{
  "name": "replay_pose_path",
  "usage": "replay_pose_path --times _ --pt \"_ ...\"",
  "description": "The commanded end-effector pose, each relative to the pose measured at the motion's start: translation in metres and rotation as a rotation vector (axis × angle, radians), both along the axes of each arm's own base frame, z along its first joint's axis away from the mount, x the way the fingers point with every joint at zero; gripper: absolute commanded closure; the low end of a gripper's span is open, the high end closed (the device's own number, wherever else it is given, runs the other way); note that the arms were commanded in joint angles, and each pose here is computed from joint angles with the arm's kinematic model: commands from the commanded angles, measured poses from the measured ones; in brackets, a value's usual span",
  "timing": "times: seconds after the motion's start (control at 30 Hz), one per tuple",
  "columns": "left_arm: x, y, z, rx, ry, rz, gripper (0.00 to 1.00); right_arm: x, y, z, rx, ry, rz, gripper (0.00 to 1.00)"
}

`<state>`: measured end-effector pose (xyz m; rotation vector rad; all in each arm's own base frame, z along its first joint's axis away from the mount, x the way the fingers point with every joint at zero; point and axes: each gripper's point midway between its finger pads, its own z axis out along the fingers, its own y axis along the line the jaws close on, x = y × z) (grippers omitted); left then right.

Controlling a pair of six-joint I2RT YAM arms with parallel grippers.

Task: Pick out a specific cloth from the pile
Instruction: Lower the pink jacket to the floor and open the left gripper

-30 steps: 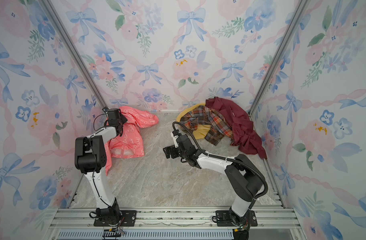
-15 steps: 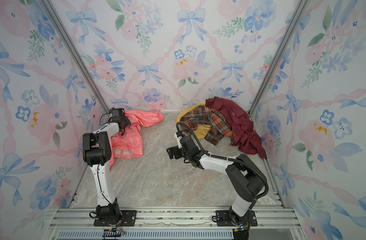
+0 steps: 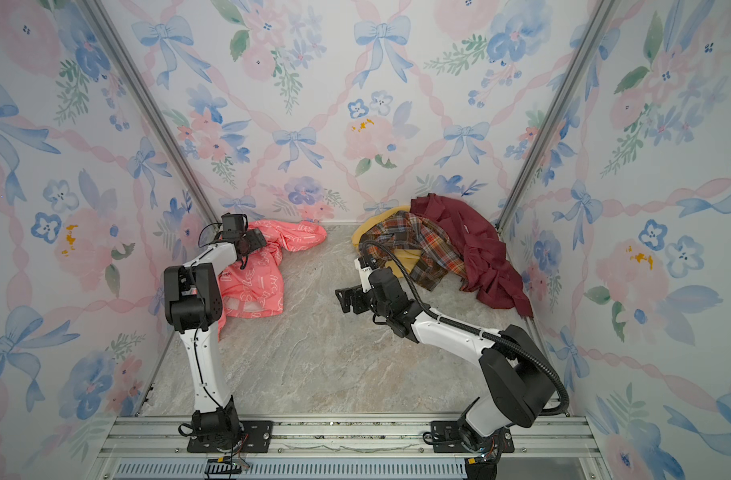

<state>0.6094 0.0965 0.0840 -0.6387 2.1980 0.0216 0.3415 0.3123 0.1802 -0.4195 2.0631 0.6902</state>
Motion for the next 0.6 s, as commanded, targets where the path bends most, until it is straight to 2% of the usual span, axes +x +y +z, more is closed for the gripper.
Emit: replay_pose_path --times 0.0,0.33,0.57 --pt "0.005 -0.004 0.059 -0.005 -0.092 -0.033 0.02 0.004 -0.012 0.022 -0.03 -0.029 -0.029 0.03" --pt "-0.017 -0.026 0.089 -0.064 -0.114 -0.123 0.02 -0.012 -0.031 0.046 -0.064 -0.044 -0.056 0.03" --pt "-0.042 -0.038 0.125 -0.048 -0.158 -0.158 0.02 -0.026 -0.044 0.053 -0.056 -0.068 -0.072 0.03"
